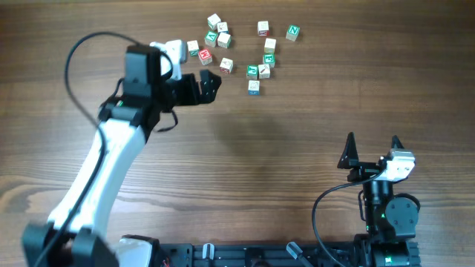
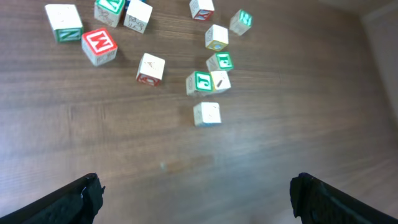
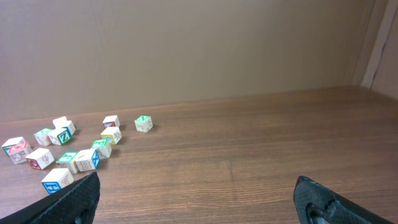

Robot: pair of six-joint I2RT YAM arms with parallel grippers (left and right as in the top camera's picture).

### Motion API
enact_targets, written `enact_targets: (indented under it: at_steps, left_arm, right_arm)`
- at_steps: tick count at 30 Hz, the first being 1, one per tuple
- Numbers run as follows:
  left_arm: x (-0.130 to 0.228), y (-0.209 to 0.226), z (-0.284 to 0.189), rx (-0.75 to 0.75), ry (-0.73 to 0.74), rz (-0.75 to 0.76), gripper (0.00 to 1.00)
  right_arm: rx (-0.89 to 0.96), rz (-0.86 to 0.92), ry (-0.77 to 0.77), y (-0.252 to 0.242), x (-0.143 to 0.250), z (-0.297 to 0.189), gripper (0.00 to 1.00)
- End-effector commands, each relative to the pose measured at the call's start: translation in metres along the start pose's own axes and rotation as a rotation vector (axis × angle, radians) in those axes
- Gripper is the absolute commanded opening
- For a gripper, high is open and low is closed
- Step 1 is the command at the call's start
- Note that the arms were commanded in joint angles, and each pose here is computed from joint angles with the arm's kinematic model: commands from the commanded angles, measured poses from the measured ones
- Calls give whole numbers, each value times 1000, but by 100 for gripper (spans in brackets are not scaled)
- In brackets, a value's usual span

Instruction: Form a circle

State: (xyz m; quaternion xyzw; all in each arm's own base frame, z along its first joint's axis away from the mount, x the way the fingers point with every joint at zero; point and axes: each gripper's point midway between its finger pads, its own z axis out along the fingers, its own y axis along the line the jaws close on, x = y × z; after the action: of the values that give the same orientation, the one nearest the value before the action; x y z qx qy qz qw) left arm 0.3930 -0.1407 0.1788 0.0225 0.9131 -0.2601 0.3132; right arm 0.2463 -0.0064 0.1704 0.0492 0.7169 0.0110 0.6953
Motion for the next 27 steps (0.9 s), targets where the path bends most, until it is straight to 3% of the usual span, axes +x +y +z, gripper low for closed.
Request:
enact_targets:
  at_steps: [1, 8, 27]
  left_arm:
    - [-12, 8, 38, -82, -9, 165, 100]
    - [-33, 23, 96, -234, -136, 333, 100]
    - [-6, 51, 185, -168, -150, 338, 100]
  right_arm:
    - [-14, -7, -16, 3, -5, -1, 100]
    - [-14, -7, -16, 3, -5, -1, 99]
    - [-14, -7, -16, 3, -5, -1, 100]
